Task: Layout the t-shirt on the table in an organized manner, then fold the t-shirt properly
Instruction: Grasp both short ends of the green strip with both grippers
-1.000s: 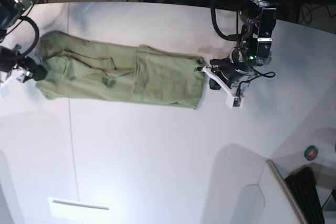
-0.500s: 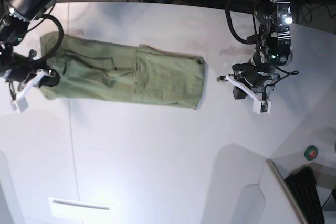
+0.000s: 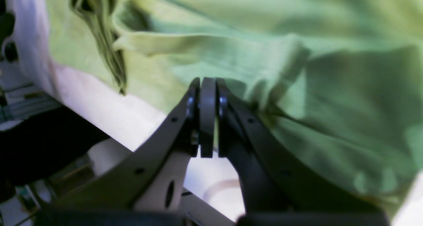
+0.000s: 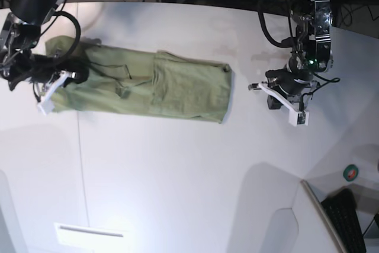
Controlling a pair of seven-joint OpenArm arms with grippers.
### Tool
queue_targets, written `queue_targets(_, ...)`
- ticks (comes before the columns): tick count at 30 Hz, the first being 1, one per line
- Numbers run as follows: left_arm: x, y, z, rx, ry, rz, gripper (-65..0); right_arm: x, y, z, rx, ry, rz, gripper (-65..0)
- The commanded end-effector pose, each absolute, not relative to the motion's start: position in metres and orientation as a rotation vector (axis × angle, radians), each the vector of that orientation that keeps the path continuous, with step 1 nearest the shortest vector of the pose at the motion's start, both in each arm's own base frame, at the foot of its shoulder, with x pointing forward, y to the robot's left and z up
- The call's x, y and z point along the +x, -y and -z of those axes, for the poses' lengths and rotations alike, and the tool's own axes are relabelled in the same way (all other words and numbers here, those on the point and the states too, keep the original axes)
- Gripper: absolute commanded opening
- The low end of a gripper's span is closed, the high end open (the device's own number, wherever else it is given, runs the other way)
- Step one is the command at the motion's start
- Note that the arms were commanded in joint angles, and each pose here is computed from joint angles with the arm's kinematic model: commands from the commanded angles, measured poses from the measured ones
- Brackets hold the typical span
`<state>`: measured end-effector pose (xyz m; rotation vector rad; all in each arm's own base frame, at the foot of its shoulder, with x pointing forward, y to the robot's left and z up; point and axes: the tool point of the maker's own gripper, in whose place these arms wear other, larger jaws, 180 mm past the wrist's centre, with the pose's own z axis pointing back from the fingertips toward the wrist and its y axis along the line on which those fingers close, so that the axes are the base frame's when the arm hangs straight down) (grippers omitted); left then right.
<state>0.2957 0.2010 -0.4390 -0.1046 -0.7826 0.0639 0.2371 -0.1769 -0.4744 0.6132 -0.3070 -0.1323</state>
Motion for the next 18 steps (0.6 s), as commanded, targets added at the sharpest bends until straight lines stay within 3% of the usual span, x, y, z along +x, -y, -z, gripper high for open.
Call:
queue_targets(1,0.306,-0.203,0.427,-0.104,0.832,-0.057,-65.0,0.250,0.184,0.466,0.612,0.356,0.133,-65.0)
queue_targets(12,0.298,-0.205,0.440,-0.103,0.792,-0.070,-65.0,0.239,0.173,0.491,0.681,0.309,0.209,-65.0)
queue_targets(18,0.293,-0.206,0.442,-0.101,0.786,-0.067,-65.0,0.260,0.189,0.456,0.600,0.362,0.105,-65.0)
